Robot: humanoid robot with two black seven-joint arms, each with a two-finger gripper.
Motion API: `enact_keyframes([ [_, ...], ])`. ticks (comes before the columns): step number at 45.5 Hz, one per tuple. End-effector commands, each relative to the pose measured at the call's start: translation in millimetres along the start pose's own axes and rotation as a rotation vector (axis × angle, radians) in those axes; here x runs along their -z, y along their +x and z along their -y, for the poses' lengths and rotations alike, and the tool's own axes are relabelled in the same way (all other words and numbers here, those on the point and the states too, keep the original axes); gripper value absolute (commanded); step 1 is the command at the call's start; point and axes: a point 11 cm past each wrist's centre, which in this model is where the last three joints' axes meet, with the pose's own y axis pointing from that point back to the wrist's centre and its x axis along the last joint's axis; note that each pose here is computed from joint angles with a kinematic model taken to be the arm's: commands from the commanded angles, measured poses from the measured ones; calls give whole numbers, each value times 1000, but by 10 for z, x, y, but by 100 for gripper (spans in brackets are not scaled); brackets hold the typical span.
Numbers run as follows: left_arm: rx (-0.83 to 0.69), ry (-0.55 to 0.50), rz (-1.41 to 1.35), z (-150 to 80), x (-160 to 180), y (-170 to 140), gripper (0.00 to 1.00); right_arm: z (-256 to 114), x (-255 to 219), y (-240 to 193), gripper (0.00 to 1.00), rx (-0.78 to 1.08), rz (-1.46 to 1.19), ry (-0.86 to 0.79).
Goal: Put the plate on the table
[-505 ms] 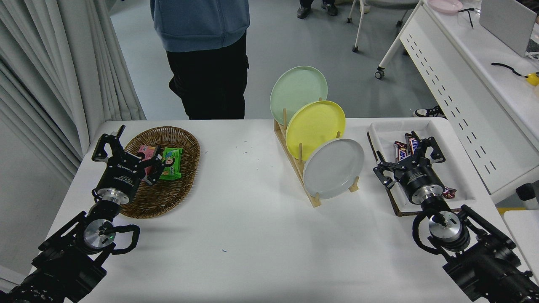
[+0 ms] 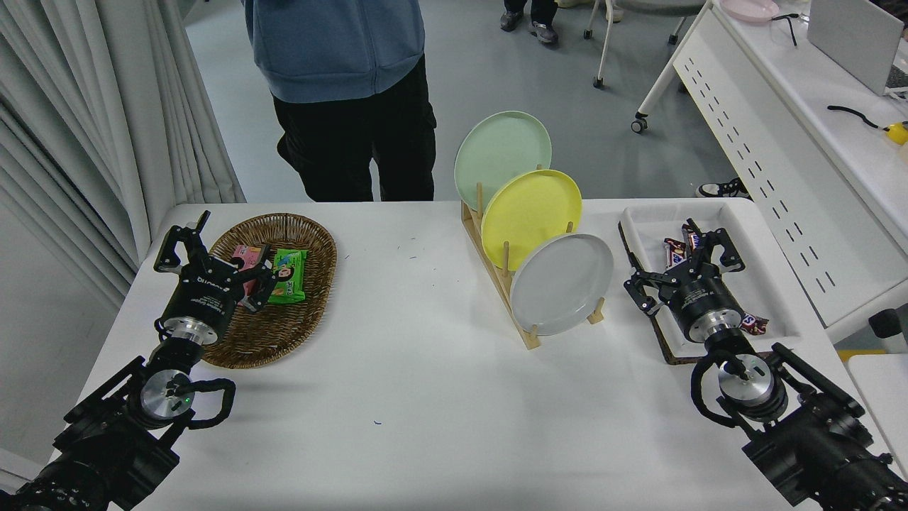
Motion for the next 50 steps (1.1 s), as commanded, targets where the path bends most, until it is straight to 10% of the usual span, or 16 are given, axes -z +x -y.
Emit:
enact_keyframes([
  [1, -1, -1, 0, 0, -1, 1, 100, -17, -13, 29, 100, -3, -8, -5],
  [50, 1, -1, -1, 2, 0, -4, 100, 76, 289, -22, 100, 2, -139, -25],
])
